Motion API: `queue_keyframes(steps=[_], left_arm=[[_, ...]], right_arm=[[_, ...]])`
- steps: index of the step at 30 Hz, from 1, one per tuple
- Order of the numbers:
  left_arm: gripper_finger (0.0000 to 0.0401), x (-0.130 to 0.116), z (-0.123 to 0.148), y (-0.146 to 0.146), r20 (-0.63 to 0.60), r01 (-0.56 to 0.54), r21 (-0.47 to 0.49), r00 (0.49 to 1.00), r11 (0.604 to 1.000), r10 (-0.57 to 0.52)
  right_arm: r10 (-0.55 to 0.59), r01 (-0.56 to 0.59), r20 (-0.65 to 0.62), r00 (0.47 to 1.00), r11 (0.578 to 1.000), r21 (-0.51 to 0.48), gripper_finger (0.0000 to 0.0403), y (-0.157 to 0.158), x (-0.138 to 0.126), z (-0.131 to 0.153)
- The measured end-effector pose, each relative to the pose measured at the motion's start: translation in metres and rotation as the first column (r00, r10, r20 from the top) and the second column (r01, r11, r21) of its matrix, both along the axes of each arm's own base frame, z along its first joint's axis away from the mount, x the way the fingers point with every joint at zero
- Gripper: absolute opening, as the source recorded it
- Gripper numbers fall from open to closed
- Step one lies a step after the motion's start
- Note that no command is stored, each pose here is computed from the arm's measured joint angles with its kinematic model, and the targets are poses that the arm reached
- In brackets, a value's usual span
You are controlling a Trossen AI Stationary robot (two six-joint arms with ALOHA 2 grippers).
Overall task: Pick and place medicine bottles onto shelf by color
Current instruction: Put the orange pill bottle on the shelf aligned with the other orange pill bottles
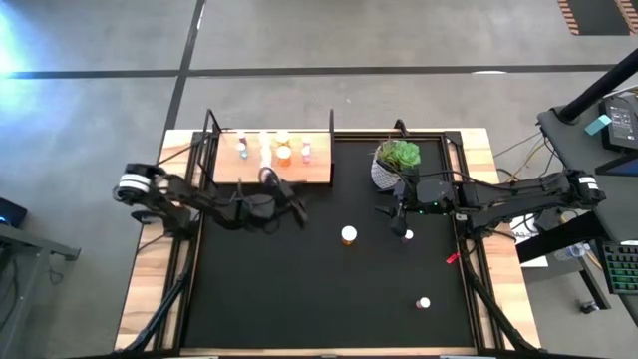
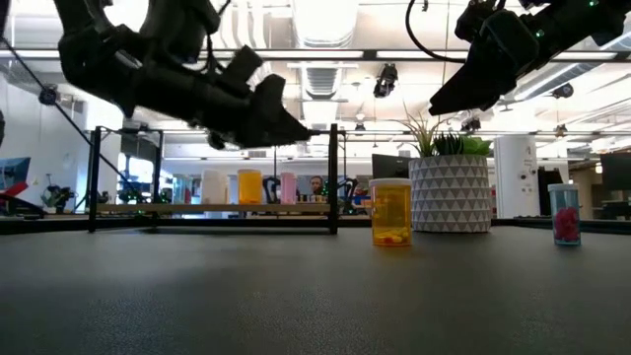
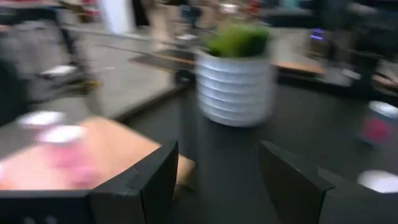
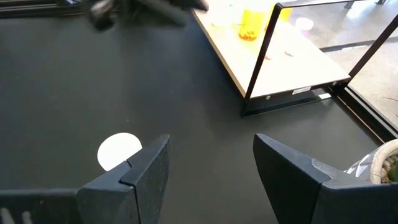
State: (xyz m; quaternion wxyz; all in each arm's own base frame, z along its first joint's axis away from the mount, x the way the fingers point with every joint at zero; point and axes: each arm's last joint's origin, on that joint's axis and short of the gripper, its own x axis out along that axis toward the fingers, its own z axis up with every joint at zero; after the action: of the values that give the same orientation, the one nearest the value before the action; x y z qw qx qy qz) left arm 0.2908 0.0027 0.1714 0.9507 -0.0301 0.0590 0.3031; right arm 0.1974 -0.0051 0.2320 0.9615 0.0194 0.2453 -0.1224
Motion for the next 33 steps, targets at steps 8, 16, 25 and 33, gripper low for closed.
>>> queue_keyframes(steps=[8, 16, 25, 33], left_arm=[[0.0206, 0.033, -0.034, -0.038, -0.011, 0.254, 0.045, 0.967, 0.966, -0.254], [0.0238, 0.06, -0.053, -0.062, -0.019, 0.287, 0.044, 0.958, 0.957, -0.286], [0.0334, 0.085, -0.058, -0.072, 0.008, 0.322, 0.043, 0.946, 0.946, -0.323], [0.0335, 0.101, -0.071, -0.073, 0.014, 0.293, 0.027, 0.956, 0.956, -0.293]], right_arm=[[0.0, 0.0, 0.0, 1.0, 1.0, 0.0, 0.0221, 0.0, 0.0, 0.0], [0.0, 0.0, 0.0, 1.0, 1.0, 0.0, 0.0221, 0.0, 0.0, 0.0], [0.001, -0.001, 0.0, 1.0, 1.0, 0.0, 0.0221, 0.0, 0.0, 0.0], [0.0, 0.0, 0.001, 1.0, 1.0, 0.0, 0.0221, 0.0, 0.0, 0.0]])
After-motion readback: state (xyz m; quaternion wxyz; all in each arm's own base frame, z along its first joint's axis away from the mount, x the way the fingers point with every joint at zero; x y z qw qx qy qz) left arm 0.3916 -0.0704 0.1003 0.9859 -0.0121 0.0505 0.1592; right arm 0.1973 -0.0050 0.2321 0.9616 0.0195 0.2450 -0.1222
